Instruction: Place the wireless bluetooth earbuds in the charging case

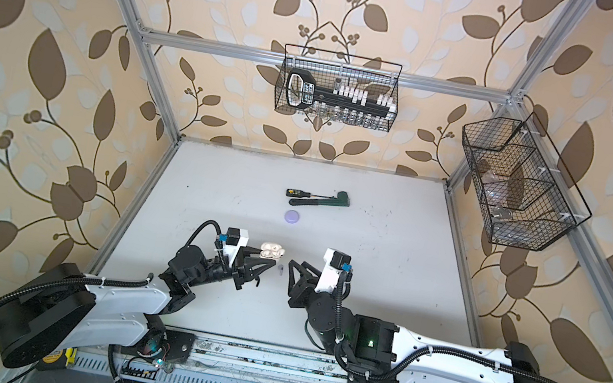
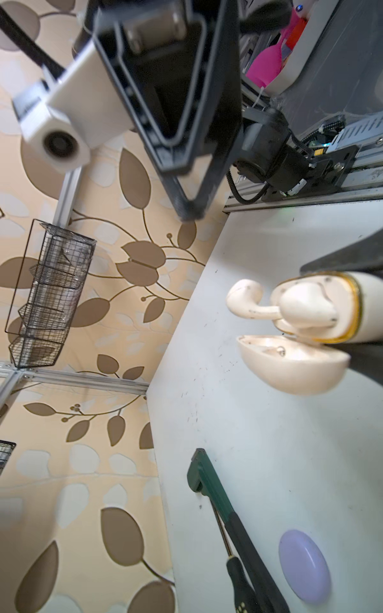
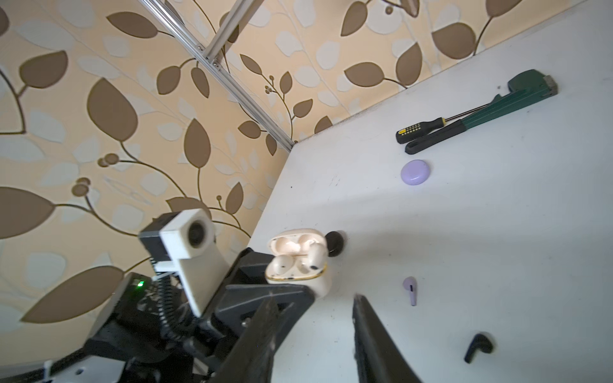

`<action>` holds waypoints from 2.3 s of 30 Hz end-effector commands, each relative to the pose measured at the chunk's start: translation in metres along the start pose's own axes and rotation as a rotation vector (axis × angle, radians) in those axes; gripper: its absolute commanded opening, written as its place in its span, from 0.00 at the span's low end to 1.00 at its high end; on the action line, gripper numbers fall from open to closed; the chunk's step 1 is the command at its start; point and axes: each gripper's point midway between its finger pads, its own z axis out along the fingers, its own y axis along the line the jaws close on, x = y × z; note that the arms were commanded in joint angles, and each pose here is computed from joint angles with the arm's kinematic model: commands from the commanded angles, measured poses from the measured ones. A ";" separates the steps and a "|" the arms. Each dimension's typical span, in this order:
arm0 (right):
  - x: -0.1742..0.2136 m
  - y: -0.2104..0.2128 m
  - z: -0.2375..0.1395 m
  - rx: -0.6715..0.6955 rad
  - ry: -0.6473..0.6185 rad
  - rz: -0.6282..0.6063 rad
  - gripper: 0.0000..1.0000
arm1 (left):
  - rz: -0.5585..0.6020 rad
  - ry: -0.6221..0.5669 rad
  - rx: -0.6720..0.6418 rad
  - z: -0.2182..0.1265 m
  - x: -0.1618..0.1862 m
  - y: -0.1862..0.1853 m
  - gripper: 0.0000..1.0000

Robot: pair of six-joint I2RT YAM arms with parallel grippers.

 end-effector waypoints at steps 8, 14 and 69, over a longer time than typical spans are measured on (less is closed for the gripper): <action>0.026 -0.010 0.012 -0.018 0.088 -0.143 0.32 | 0.084 -0.061 0.194 0.003 -0.016 -0.032 0.00; 0.014 -0.003 0.002 -0.075 0.044 -0.283 0.32 | 0.104 -0.061 0.216 0.002 -0.017 -0.037 0.00; 0.014 0.044 -0.043 -0.525 -0.011 -0.746 0.45 | 0.180 -0.017 0.509 -0.004 -0.013 -0.093 0.00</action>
